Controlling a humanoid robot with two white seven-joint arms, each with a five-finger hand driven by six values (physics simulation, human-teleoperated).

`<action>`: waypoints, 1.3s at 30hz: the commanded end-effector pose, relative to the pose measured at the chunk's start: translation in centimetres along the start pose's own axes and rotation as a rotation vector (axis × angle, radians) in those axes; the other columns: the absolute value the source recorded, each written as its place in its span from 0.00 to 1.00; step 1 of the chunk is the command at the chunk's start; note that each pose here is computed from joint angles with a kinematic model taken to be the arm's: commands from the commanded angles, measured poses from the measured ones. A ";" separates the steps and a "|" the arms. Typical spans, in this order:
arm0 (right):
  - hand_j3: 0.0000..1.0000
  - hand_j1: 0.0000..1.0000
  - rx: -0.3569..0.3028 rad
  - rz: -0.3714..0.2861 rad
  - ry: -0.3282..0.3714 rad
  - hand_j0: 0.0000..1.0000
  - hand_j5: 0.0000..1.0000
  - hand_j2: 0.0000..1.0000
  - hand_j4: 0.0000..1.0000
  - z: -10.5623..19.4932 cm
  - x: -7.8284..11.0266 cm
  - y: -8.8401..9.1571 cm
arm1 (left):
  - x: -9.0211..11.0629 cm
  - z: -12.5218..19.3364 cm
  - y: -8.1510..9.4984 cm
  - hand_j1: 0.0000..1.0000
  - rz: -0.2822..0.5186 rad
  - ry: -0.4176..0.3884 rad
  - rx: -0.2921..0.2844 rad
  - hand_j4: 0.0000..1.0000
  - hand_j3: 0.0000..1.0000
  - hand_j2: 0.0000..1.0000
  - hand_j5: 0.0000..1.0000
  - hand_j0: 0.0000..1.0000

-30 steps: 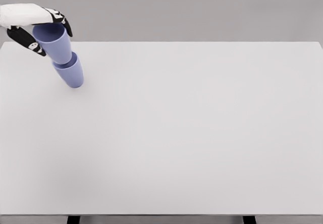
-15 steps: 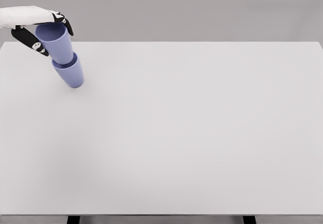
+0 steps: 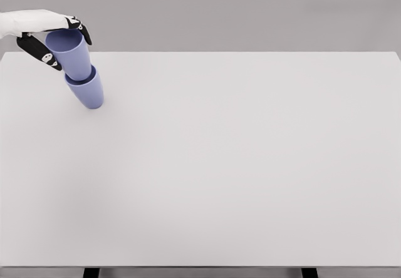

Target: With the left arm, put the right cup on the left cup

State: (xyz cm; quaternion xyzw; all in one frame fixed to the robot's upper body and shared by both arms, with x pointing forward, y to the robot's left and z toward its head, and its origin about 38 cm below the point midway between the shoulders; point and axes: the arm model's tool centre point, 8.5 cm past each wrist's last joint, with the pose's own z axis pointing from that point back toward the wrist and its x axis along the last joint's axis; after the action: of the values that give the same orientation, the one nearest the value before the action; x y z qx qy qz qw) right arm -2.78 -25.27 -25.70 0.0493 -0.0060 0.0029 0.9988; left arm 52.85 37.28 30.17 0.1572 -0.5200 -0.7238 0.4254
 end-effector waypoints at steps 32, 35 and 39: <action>1.00 1.00 0.000 0.000 0.000 1.00 1.00 1.00 1.00 0.0 0.0 0.0 | 5.0 6.3 0.9 1.00 -0.013 -0.179 0.133 1.00 1.00 1.00 1.00 1.00; 1.00 1.00 0.000 0.000 0.000 1.00 1.00 1.00 1.00 0.0 0.0 0.0 | 11.6 9.0 -1.6 1.00 -0.006 -0.373 0.080 1.00 1.00 1.00 1.00 1.00; 1.00 1.00 0.000 0.000 0.000 1.00 1.00 1.00 1.00 0.0 0.0 0.0 | 15.2 8.5 -4.3 1.00 0.009 -0.488 0.032 1.00 1.00 1.00 1.00 1.00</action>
State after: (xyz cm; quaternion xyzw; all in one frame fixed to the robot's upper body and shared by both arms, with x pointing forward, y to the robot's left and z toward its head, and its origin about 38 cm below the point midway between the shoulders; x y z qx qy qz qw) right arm -2.78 -25.27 -25.70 0.0492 -0.0060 0.0028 0.9988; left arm 38.03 32.73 30.42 -0.0096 -0.6029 -0.7281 0.3261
